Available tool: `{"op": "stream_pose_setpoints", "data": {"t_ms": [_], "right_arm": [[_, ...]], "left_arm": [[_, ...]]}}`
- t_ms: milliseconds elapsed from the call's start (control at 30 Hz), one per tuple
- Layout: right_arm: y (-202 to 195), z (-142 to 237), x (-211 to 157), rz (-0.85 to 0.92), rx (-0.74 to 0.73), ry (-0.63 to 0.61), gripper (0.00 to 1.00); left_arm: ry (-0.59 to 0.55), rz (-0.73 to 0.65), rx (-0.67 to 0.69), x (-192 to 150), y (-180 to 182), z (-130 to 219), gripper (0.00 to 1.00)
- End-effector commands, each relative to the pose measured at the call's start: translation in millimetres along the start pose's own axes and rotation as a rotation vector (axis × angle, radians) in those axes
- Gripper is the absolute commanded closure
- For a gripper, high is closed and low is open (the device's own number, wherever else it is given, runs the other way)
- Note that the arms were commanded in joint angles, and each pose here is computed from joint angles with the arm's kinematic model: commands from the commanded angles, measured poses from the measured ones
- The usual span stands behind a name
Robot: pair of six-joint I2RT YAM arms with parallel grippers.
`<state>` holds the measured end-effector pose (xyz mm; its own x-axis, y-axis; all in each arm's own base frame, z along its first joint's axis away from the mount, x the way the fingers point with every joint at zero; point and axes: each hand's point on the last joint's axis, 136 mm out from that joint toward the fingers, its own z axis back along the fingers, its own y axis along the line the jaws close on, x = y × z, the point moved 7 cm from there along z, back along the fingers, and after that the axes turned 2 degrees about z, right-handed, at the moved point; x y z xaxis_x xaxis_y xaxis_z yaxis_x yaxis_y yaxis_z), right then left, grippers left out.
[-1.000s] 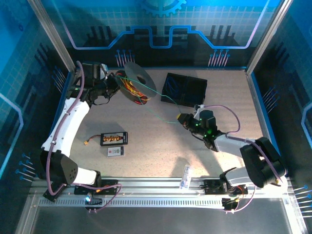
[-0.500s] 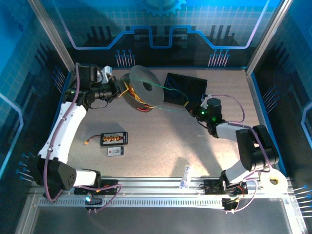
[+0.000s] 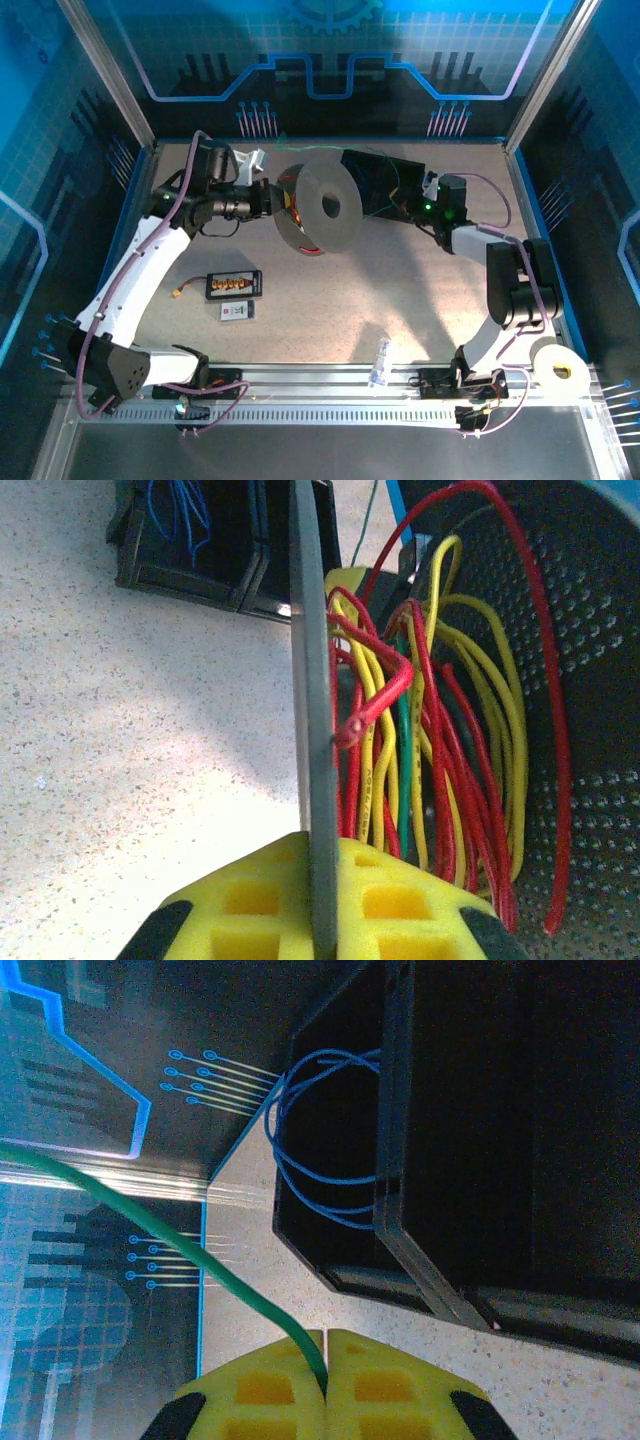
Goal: Wrap the cables
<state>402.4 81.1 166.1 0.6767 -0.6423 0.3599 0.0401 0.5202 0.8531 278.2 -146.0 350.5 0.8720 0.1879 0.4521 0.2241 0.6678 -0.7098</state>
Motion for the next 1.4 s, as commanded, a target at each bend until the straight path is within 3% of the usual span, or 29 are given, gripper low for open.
{"op": "stream_pose_setpoints", "data": {"t_ms": [0, 333, 600, 767, 1067, 1167, 1367], "right_arm": [[-24.0, 12.9, 42.0, -0.017, -0.142, -0.129, 1.0], [31.9, 13.1, 75.1, 0.022, 0.009, -0.1, 1.0], [110.3, 14.3, 69.4, 0.132, 0.174, -0.037, 1.0], [164.6, 26.5, 42.3, 0.234, 0.292, 0.016, 1.0], [244.6, 41.0, -34.7, 0.484, 0.392, 0.141, 1.0], [250.8, 37.3, -56.6, 0.558, 0.378, 0.179, 1.0], [246.1, 38.0, -61.4, 0.585, 0.367, 0.184, 0.97]], "left_arm": [[0.041, -0.149, -0.105, -15.0, -37.4, 24.5, 1.0], [0.191, -0.265, -0.012, -39.0, -43.4, -27.1, 1.0], [0.245, -0.284, 0.114, -37.6, -32.7, -70.8, 1.0], [0.244, -0.282, 0.24, -29.0, -17.9, -88.0, 1.0], [0.252, -0.281, 0.298, -20.4, -9.1, -109.0, 1.0], [0.243, -0.281, 0.297, -17.6, -10.5, -110.0, 1.0], [0.203, -0.289, 0.329, -11.9, -10.4, -107.2, 1.0]]}}
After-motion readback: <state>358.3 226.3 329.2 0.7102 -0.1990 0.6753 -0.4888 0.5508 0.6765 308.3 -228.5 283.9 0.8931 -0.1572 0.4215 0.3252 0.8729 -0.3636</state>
